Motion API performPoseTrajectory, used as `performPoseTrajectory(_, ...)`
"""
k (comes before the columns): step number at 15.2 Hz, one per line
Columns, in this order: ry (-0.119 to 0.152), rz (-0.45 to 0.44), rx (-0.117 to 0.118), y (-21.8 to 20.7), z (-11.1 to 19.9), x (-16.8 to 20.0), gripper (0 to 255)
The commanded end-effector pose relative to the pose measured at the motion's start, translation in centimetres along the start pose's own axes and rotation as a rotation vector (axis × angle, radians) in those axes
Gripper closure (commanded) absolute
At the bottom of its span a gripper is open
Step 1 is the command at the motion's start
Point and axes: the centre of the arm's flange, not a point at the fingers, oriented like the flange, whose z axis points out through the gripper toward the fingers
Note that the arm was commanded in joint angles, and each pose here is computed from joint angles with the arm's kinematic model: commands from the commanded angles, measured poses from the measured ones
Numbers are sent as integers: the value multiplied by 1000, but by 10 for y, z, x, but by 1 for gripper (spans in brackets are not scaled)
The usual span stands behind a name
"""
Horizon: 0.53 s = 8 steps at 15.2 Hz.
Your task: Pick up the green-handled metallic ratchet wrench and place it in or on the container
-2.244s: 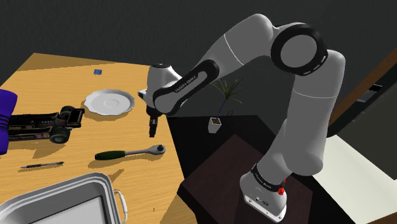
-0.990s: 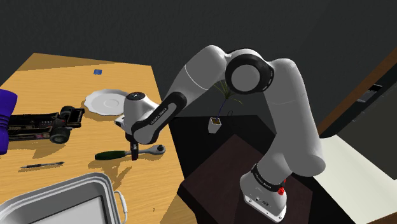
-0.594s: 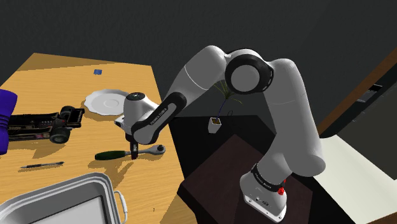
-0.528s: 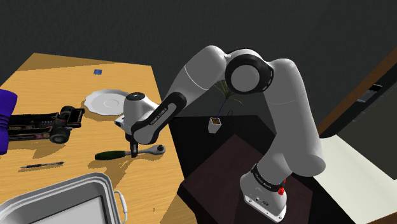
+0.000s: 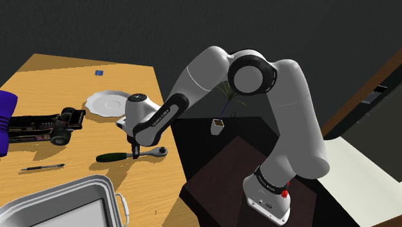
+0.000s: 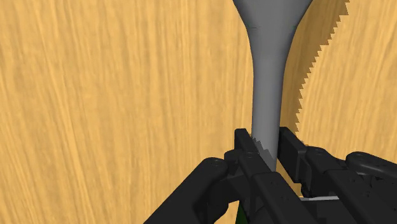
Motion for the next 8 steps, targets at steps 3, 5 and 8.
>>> performPoseTrajectory(3,0,0,0,-1,-16,0,255)
performPoseTrajectory(5,0,0,0,-1,-26,0,255)
performPoseTrajectory(8,0,0,0,-1,-42,0,255)
